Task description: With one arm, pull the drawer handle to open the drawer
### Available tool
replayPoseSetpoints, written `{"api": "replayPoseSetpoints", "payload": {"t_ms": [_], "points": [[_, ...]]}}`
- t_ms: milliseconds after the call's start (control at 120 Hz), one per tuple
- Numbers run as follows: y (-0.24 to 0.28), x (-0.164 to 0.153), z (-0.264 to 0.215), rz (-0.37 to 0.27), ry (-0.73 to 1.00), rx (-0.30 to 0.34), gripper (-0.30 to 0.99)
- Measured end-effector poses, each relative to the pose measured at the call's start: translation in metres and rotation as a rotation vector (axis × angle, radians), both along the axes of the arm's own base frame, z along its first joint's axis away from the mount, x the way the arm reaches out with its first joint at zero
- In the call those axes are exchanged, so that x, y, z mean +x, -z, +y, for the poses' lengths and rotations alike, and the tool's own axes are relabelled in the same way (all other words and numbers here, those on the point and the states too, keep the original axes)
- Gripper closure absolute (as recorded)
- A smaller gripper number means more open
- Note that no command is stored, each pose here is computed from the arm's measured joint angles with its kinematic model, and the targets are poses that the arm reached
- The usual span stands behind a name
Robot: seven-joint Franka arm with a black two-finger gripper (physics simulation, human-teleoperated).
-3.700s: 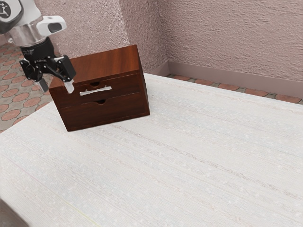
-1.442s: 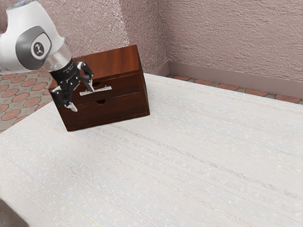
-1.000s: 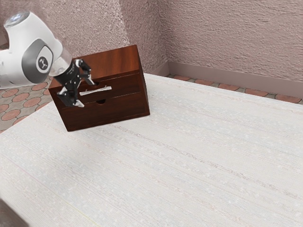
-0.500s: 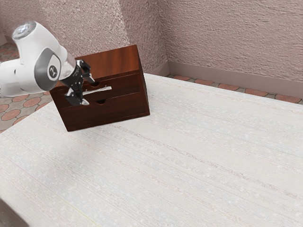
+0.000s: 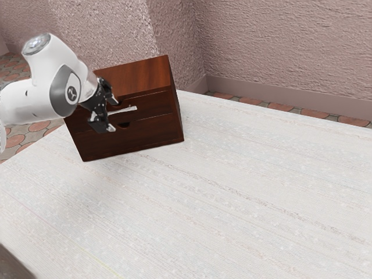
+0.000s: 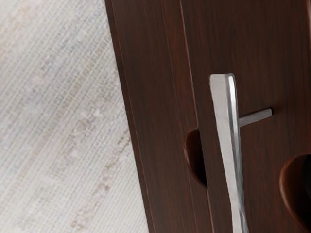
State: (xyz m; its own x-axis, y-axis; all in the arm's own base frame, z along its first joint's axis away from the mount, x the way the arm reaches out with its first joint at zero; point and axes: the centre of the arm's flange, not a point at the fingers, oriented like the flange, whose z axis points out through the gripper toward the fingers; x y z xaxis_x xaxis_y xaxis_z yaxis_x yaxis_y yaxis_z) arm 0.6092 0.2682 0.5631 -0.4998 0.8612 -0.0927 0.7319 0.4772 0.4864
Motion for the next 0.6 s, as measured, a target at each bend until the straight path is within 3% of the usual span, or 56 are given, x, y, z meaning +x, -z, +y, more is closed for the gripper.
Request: {"api": "replayPoseSetpoints", "payload": {"t_ms": [600], "points": [[0.017, 0.005, 0.010, -0.003, -0.095, -0.029, 0.03]]}}
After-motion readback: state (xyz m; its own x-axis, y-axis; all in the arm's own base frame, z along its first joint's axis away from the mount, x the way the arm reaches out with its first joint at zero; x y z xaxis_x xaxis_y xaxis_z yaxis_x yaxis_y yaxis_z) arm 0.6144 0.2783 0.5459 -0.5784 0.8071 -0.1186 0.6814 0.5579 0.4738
